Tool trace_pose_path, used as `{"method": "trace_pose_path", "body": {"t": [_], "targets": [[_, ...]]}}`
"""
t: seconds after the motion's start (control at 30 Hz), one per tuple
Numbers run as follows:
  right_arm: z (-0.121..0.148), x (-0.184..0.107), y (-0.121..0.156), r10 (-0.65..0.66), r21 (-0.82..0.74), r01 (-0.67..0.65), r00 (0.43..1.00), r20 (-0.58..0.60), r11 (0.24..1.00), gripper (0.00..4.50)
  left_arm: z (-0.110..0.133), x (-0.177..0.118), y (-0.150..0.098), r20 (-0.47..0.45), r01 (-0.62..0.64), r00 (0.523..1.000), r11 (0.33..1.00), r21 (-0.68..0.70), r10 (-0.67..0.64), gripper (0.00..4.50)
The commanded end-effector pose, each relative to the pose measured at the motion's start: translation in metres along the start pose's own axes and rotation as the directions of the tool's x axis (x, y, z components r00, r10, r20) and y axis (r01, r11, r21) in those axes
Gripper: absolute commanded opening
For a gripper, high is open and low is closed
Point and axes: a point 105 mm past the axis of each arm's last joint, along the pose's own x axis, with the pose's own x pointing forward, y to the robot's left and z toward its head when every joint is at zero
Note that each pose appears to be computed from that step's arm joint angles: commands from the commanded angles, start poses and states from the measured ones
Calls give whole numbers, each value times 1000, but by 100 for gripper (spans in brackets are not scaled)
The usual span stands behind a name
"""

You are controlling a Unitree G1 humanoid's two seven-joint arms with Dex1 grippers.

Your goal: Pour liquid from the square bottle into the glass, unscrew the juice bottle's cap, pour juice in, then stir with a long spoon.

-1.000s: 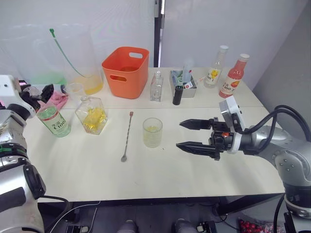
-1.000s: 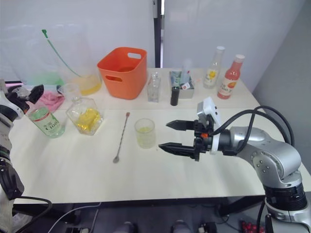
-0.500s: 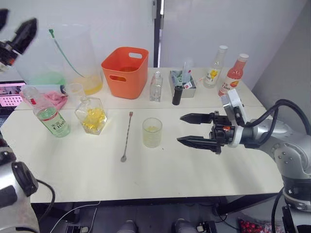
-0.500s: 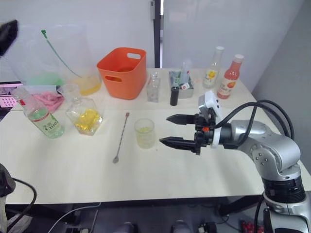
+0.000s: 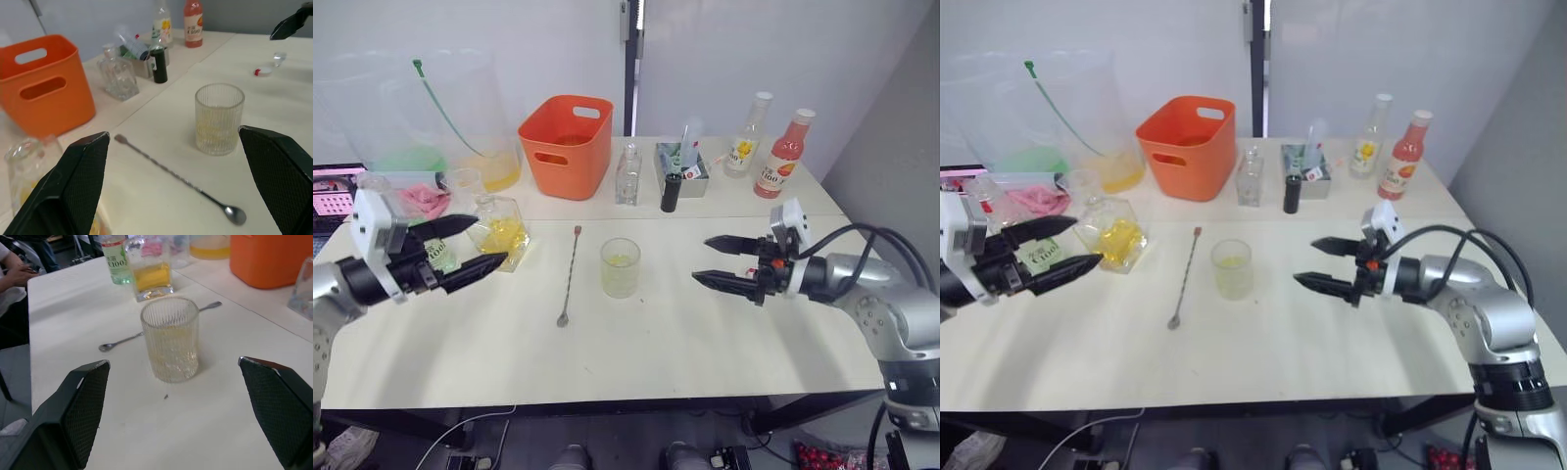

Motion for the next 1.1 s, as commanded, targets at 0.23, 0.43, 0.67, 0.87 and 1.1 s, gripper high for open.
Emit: {"method": "trace_pose_path", "body": {"t": [0.23,0.43,0.67,0.87,1.1], "targets": [[-29,-48,-25,-279,3,280,959,50,960,450,-58,-49,-12,-101,-164,982,986,-16,162,446],[-48,-80,-35,-386,75,382,922,42,921,450,-79,-74,-13,-157,-238,961,969,-59,227,446],[-61,-95,-35,-395,79,394,919,5,916,450,-89,-79,-14,-177,-241,959,966,-93,222,446],[-64,-94,-30,-373,82,373,928,-16,924,450,-91,-67,-25,-177,-206,967,971,-120,183,446],[-48,-79,-3,-262,63,262,965,-22,963,450,-82,-8,-39,-109,-221,973,960,-174,204,446]]}}
